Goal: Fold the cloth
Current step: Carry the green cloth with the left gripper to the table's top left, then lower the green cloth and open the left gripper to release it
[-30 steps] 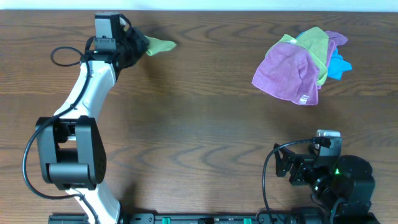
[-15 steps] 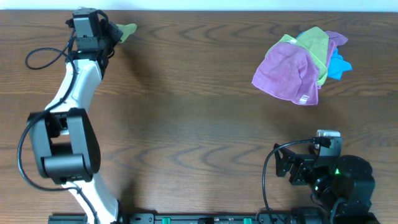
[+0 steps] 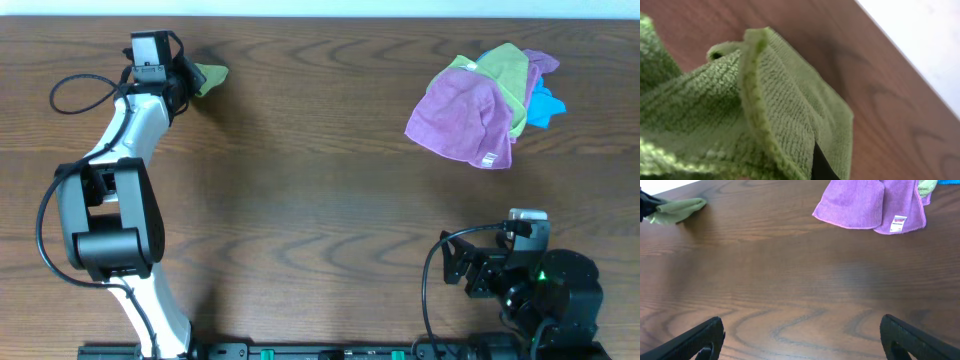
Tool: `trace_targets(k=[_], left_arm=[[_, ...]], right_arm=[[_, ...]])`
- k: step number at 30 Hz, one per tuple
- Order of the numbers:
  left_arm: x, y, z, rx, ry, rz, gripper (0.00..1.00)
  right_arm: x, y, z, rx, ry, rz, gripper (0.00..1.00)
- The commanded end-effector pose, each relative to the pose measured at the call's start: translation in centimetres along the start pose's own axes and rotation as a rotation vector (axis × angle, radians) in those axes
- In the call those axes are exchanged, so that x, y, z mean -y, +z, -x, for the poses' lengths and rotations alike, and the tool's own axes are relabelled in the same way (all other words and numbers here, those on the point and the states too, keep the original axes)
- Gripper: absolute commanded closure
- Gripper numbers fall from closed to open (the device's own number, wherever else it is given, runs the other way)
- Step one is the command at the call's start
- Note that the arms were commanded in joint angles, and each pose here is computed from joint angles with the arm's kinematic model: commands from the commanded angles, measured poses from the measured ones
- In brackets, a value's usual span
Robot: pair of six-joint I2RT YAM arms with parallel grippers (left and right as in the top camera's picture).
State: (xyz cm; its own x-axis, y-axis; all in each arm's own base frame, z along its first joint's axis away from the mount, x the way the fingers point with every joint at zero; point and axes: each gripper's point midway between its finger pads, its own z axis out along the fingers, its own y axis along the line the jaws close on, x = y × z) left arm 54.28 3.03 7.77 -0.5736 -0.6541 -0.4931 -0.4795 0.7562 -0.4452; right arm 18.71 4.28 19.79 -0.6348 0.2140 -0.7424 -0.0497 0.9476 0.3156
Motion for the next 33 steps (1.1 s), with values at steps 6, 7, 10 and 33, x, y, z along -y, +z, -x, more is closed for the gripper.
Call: trace_targets(k=[6,7,10,33], left_arm=[[-1.3,0.1,-0.7,-0.043,0.047,0.064,0.92],[-1.4,0.1,-1.0,-0.052,0.047,0.071,0.89],[-1.9,0.0,-1.6,-0.077,0.045,0.088,0.79],[1.2,-7.5,1.5,0.002,0.066,0.027,0.12]], right_arm=[[0.0,0.0,-0.1,-0.001,0.016,0.003,0.01],[0.0,0.0,-0.1,-0.001,0.016,0.002,0.01],[0.0,0.0,-0.1,-0.001,0.016,0.002,0.01],[0.0,0.0,-0.1,-0.001,0.016,0.002,0.01]])
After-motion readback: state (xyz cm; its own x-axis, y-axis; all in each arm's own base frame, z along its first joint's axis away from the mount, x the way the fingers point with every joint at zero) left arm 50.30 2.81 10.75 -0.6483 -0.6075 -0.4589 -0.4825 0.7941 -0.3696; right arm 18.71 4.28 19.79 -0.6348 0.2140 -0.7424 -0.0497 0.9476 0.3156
